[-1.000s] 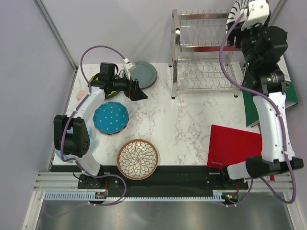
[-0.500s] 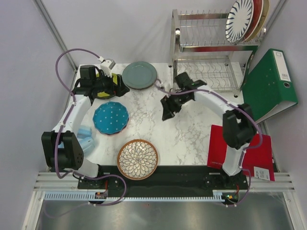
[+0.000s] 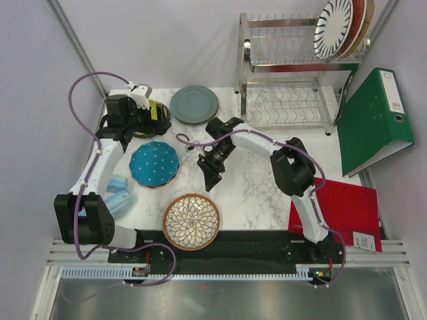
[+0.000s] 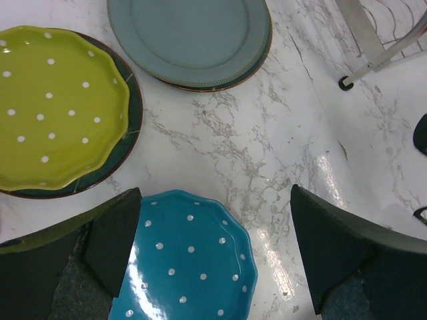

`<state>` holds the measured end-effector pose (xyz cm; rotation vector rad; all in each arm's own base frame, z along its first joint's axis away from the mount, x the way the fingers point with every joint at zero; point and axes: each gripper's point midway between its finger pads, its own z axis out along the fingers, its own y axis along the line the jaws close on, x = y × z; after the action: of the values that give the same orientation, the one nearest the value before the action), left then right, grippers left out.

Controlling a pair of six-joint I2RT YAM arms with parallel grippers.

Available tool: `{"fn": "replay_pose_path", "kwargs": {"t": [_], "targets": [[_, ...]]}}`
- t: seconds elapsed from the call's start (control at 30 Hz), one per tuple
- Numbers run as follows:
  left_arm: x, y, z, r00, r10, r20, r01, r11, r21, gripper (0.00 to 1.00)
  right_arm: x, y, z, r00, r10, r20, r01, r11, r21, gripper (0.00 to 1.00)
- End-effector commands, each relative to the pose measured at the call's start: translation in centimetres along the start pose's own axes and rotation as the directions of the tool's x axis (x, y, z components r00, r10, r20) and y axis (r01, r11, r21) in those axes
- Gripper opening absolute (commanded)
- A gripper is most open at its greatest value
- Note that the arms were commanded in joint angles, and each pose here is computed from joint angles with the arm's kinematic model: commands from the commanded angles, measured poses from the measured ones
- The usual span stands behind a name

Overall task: Load the plates into the dish rack
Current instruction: Pick up the plate from the corner of the board.

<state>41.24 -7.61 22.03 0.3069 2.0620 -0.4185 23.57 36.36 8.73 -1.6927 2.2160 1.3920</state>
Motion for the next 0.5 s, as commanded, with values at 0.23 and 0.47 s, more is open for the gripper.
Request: {"fn": "replay_pose_path", "kwargs": {"t": [0.23, 0.47], "targets": [[-3.9, 2.4, -3.8, 0.989, 0.004, 0.147, 0.013, 0.993, -0.115, 1.0, 1.5, 2.2, 4.7, 0.995, -0.065, -0.072, 0.051, 0.983, -0.178, 0.61], [-3.0, 2.2, -3.6, 0.99, -0.037, 0.133, 0.051, 0.993, -0.103, 1.0, 2.3, 1.8, 7.0, 0.989, -0.07, -0.127, 0.045, 0.982, -0.184, 0.5]]}}
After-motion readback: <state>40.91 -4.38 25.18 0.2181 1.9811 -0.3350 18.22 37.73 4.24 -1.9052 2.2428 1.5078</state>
